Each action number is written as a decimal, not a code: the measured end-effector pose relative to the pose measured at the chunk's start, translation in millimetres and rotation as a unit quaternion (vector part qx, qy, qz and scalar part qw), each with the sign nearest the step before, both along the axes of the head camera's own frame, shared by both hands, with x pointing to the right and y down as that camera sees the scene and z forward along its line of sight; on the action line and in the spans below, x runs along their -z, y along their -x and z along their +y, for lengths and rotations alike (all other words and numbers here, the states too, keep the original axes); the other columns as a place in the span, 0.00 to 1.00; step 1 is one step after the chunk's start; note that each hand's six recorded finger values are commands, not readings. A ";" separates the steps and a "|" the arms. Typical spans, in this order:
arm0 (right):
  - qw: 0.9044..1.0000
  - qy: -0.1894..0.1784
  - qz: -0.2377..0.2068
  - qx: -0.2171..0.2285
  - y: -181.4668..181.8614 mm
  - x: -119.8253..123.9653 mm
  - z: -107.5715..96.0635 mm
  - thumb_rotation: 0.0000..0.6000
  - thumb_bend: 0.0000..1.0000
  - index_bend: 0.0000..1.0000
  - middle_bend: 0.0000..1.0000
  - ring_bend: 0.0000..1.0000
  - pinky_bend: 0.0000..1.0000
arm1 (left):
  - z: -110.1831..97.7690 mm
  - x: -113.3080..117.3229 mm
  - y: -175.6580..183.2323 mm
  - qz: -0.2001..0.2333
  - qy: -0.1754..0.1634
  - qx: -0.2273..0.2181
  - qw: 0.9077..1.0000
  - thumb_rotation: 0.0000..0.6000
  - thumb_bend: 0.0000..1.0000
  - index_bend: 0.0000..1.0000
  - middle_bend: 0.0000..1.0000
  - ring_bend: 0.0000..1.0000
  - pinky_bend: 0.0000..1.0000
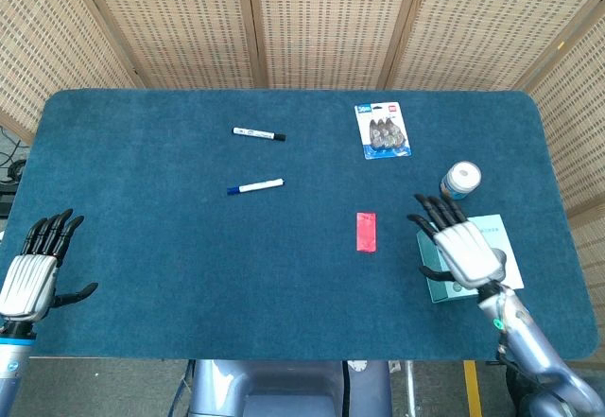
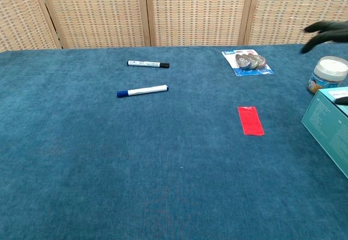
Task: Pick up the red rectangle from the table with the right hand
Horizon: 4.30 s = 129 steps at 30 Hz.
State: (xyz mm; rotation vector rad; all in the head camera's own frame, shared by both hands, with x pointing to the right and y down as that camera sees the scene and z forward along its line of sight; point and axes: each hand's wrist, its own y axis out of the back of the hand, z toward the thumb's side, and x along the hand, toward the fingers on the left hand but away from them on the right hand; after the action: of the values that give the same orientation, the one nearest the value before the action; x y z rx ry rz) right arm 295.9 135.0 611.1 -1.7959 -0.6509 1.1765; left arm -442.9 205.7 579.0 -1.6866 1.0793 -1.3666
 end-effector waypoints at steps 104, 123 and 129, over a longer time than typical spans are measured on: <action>0.993 0.008 0.108 0.039 91.8 -127.9 8.3 1.00 0.31 0.40 0.00 0.00 0.00 | -1.3 -2.9 -2.2 0.005 0.010 0.002 1.000 1.00 0.02 0.00 0.00 0.00 0.00; 0.991 0.011 0.126 0.038 86.4 -139.0 6.5 1.00 0.33 0.41 0.00 0.00 0.00 | -1.6 -3.1 -2.4 0.004 0.010 0.002 1.000 1.00 0.02 0.00 0.00 0.00 0.00; 0.990 0.009 0.131 0.040 85.3 -140.7 4.9 1.00 0.35 0.42 0.00 0.00 0.00 | -1.7 -3.1 -2.5 0.004 0.010 0.002 1.000 1.00 0.02 0.00 0.00 0.00 0.00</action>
State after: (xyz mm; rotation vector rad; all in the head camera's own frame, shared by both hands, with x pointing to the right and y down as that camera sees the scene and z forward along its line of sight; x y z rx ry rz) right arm 210.6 139.9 751.8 -1.6286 -0.4125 1.3388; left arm -440.4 203.9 582.1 -1.7078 1.0769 -1.3786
